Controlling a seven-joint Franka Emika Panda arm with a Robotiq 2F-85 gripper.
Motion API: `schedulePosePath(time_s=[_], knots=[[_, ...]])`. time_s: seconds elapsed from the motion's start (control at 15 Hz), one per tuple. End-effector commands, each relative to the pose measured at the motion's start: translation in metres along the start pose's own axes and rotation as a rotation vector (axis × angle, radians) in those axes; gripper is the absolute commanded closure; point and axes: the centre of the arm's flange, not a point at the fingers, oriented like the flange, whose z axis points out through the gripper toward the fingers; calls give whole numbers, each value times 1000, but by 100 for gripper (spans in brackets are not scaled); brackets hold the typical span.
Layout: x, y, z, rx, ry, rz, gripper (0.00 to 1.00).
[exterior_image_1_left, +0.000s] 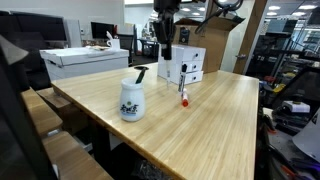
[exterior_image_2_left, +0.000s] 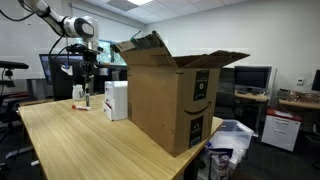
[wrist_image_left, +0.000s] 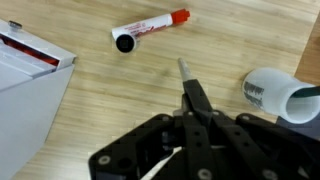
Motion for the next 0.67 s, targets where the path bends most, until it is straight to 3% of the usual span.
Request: schedulePosePath(time_s=[0.0,0.6], knots=[[-34,22,19,47,18,57,97],[-64,22,36,13,195,32,97]])
